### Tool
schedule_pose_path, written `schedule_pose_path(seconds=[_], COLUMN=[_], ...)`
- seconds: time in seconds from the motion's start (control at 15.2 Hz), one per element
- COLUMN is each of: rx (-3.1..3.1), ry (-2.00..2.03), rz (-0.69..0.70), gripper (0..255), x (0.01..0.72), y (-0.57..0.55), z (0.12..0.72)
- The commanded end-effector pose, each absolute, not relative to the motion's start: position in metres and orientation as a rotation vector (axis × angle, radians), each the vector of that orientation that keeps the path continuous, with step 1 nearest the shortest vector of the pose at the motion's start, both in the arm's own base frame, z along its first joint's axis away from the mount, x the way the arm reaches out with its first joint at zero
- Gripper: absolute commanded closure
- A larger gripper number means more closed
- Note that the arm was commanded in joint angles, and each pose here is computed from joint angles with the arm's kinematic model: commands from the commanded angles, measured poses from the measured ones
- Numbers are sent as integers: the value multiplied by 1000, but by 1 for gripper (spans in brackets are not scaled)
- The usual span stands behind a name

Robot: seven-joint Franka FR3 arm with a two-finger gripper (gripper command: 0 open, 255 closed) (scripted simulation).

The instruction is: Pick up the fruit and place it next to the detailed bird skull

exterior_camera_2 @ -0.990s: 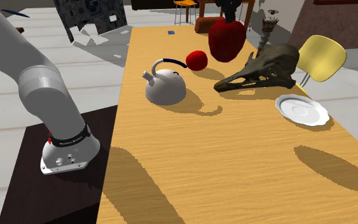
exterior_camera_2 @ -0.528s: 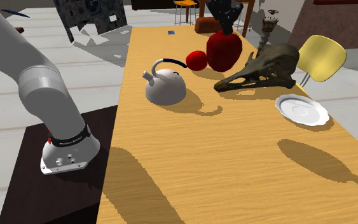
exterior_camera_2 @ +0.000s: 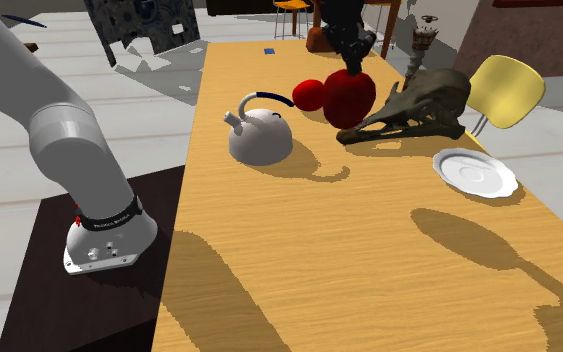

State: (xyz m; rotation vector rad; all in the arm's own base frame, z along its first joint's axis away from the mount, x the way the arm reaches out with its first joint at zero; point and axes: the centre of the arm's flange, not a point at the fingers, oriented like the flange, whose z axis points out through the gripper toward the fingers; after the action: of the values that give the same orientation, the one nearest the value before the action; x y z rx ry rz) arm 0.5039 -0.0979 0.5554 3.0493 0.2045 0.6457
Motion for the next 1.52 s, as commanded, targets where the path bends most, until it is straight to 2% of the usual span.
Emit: schedule_pose_path(seconds=[0.0, 1.45], rx=[3049, 3049], ry=[204, 204], rz=[647, 647], gripper=[255, 255], x=[505, 505], y=[-98, -98], z=[544, 428])
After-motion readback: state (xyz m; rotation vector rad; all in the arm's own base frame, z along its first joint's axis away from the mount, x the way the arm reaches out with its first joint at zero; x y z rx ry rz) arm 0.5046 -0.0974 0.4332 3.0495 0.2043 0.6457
